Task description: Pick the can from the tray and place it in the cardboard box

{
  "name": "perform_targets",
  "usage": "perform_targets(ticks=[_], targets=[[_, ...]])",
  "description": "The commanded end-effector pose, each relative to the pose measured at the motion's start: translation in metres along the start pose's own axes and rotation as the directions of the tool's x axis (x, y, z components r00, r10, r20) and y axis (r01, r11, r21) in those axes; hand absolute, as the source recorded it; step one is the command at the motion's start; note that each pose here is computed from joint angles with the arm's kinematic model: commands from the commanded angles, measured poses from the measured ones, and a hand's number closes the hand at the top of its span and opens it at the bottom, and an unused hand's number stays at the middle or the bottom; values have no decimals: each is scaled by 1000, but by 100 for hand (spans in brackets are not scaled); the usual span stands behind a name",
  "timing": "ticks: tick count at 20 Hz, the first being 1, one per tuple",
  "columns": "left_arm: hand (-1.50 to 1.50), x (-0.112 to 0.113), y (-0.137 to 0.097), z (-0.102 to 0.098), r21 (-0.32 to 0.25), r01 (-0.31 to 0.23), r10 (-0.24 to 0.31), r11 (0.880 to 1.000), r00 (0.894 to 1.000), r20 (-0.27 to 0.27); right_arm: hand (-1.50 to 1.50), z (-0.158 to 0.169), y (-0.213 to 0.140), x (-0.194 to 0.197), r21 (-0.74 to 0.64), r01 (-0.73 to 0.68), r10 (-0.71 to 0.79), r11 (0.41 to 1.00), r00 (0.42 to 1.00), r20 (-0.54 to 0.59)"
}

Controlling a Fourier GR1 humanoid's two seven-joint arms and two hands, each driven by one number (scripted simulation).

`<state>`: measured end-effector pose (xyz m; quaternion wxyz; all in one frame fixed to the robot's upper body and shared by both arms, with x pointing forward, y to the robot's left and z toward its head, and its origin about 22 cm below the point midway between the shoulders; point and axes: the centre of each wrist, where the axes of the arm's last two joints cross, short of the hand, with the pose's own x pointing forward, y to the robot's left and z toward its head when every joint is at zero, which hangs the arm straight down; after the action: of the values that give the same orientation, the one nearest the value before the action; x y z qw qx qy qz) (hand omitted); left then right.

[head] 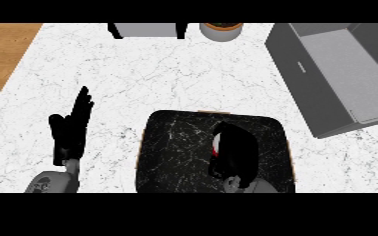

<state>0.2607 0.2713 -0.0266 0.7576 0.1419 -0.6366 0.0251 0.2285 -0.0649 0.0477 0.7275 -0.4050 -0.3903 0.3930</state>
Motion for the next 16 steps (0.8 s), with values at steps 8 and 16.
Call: perform_targets(ticks=[8,16], targets=[[0,-6,1,4,1,-16,16,1000,1000,-12,150,12,14,-79,57,-301,244,952,858,452],[0,-9,5,2,37,-17,18,999,1000,-23,150,24,-22,-157,-37,-453,298,891,520,800]])
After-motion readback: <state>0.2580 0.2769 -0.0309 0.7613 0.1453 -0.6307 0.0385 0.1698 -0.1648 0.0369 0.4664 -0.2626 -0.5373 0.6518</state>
